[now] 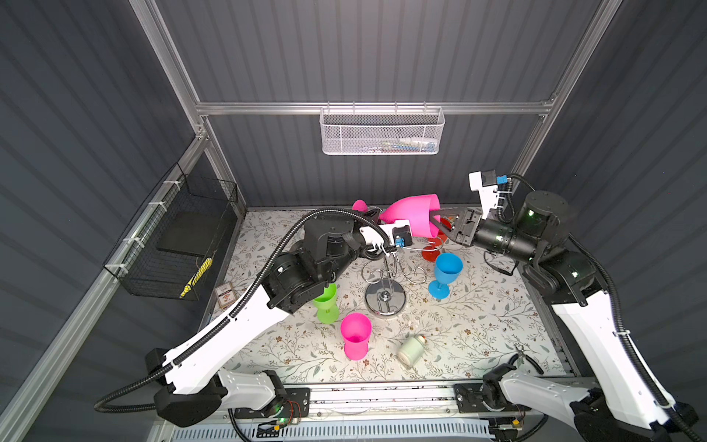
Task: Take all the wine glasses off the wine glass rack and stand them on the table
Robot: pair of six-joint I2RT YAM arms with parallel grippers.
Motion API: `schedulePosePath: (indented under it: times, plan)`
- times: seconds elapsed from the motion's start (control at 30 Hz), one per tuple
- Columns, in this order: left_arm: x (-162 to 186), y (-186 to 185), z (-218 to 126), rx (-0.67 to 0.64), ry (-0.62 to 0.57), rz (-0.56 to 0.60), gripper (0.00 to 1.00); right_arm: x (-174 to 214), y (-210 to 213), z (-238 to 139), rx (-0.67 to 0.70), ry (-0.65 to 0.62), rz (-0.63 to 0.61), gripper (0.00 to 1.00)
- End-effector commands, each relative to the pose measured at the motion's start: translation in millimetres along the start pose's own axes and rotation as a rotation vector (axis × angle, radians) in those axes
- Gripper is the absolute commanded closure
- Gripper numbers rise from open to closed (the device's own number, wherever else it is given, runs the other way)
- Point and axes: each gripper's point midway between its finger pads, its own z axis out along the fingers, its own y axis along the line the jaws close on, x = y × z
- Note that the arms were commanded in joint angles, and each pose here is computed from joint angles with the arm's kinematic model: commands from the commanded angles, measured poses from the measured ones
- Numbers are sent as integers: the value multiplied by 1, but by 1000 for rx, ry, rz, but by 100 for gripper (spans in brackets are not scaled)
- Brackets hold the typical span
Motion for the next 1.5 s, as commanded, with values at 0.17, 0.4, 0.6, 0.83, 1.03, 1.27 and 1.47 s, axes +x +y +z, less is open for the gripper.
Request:
schedulePosePath:
  times: [0.17, 0.4, 0.6, 0.83, 1.03, 1.27, 1.47]
  plan:
    - [-1, 1, 0, -13, 3, 26, 93, -1, 9, -3, -30, 6, -3, 100]
    - [-8, 12, -12, -61, -57, -53, 48, -11, 5, 4, -9, -16, -14, 100]
    - [-11, 23, -31, -81, -114, -170, 21, -48, 1, -12, 64, -137, -73, 100]
    - [-7, 37, -57, -124, -153, -288, 0, -105, -31, -72, 483, -405, -332, 100]
    - [3, 41, -74, -154, -156, -346, 0, -119, -86, -159, 1105, -486, -547, 100]
    - [14, 43, -82, -188, -129, -370, 0, -57, -141, -208, 1475, -185, -559, 100]
    - [17, 41, -83, -199, -130, -384, 0, 32, -186, -220, 1517, 136, -353, 100]
